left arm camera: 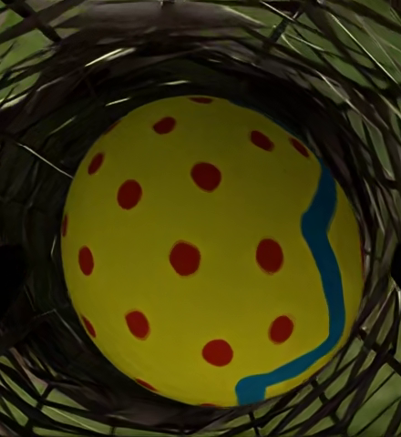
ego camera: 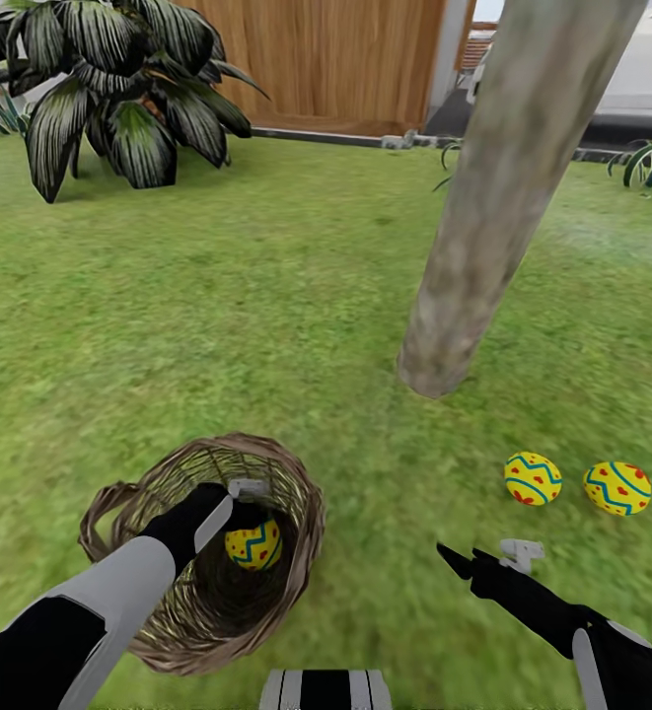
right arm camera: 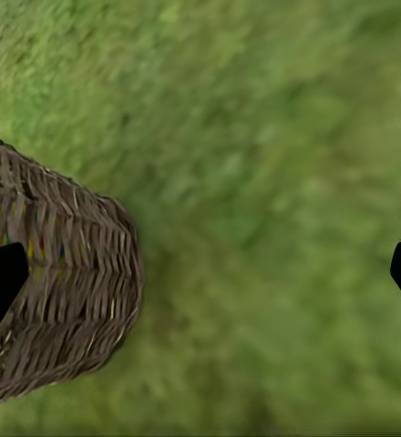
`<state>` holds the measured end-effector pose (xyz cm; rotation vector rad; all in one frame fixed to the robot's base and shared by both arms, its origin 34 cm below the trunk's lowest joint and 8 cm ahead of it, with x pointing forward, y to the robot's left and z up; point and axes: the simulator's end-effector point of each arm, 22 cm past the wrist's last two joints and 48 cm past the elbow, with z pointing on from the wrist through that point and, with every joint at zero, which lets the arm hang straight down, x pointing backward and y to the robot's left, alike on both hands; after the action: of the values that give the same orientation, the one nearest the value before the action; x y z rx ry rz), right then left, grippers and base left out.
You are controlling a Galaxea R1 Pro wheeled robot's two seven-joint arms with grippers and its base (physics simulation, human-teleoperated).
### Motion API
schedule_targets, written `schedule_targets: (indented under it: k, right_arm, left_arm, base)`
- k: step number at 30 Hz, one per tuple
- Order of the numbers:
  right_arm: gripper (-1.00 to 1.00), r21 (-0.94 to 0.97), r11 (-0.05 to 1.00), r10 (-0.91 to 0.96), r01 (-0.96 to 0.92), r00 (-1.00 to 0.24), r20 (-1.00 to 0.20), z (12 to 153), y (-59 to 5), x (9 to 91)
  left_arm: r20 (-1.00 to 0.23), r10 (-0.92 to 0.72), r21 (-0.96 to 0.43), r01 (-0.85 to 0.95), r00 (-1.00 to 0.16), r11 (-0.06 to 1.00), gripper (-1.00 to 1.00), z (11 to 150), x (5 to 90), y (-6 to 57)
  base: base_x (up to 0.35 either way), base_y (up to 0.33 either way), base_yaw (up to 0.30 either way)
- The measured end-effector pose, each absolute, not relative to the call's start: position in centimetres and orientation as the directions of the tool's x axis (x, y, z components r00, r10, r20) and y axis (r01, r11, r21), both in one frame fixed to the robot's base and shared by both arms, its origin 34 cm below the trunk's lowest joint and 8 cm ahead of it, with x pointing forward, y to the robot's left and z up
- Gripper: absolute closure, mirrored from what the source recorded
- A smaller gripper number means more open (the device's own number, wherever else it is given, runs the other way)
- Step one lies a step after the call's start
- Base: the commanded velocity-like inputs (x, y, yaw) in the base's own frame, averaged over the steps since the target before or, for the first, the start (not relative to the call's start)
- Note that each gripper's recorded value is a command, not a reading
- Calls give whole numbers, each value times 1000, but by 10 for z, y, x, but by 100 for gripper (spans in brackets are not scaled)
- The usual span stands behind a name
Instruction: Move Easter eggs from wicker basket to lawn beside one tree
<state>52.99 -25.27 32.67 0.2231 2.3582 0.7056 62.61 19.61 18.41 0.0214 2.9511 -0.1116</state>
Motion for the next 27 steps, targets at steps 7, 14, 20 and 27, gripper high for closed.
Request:
schedule_targets:
  k: [7,14,20,27]
  right_arm:
    - [-100,542,840,331,-8,-785,-524,313,-253,525]
    - [-100,542,840,330,3,-796,-508,304,-253,521]
    - [-100,542,841,330,3,-796,-508,304,-253,521]
    - [-100,538,843,324,9,-807,-494,296,-253,518]
  left_arm:
    - [-165,6,-78,19,-986,997,-100,168,618,195]
    - [-174,0,-82,14,-985,997,-100,158,618,195]
    - [-181,-2,-83,13,-983,996,-100,158,620,195]
    - [-171,-1,-83,13,-985,996,-100,151,617,194]
  base:
    - [0,0,0]
    - [0,0,0]
    - [0,0,0]
    - [0,0,0]
